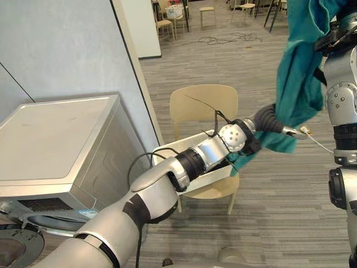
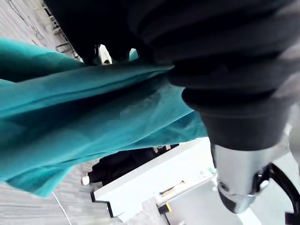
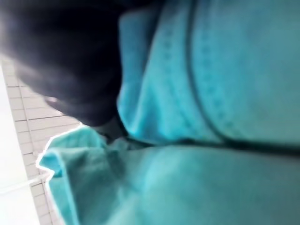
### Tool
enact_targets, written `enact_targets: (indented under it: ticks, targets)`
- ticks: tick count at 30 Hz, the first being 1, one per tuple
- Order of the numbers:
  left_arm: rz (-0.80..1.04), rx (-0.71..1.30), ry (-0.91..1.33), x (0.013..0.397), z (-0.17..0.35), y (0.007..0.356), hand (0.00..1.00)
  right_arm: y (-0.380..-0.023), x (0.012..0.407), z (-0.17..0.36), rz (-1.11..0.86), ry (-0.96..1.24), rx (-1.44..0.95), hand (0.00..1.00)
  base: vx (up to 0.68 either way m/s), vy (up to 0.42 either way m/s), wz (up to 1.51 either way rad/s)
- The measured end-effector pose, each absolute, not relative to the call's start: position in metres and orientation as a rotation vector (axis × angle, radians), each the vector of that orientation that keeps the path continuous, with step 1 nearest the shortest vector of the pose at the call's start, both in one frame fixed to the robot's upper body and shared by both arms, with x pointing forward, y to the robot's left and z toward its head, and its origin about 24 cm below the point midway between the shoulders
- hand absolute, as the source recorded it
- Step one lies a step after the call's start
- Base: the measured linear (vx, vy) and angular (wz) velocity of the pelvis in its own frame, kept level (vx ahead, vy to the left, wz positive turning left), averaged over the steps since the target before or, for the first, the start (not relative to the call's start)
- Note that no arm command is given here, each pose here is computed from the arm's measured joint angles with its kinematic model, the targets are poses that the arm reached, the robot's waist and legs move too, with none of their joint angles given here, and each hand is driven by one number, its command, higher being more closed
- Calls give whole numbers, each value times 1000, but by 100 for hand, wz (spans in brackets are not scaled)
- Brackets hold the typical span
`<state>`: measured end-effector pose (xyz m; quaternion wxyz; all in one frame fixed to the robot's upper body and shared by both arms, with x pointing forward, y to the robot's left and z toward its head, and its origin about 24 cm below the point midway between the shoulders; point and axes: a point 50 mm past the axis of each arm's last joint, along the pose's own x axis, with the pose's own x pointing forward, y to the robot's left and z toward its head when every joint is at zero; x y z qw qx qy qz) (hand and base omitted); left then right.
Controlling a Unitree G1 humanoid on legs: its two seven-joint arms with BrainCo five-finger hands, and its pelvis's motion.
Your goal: Pick up the laundry basket with both hands and put the clothes into the washing machine.
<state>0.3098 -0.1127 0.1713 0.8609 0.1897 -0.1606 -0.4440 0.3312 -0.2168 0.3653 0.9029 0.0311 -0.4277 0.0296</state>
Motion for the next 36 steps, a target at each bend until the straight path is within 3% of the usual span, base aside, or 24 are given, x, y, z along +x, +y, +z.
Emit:
enact_targets:
  ticks: [32, 33, 36]
  targets:
    - [-738, 145, -268, 336, 186, -85, 100, -206, 318, 372, 116, -957, 73, 100, 8, -2, -7]
    - [-698, 71, -260, 343, 193, -76, 100, -220, 306, 368, 93, -985, 62, 0, -27, -7, 13]
    - [-656, 33, -263, 354, 199, -58, 100, -259, 280, 366, -14, -1040, 40, 0, -7, -9, 30]
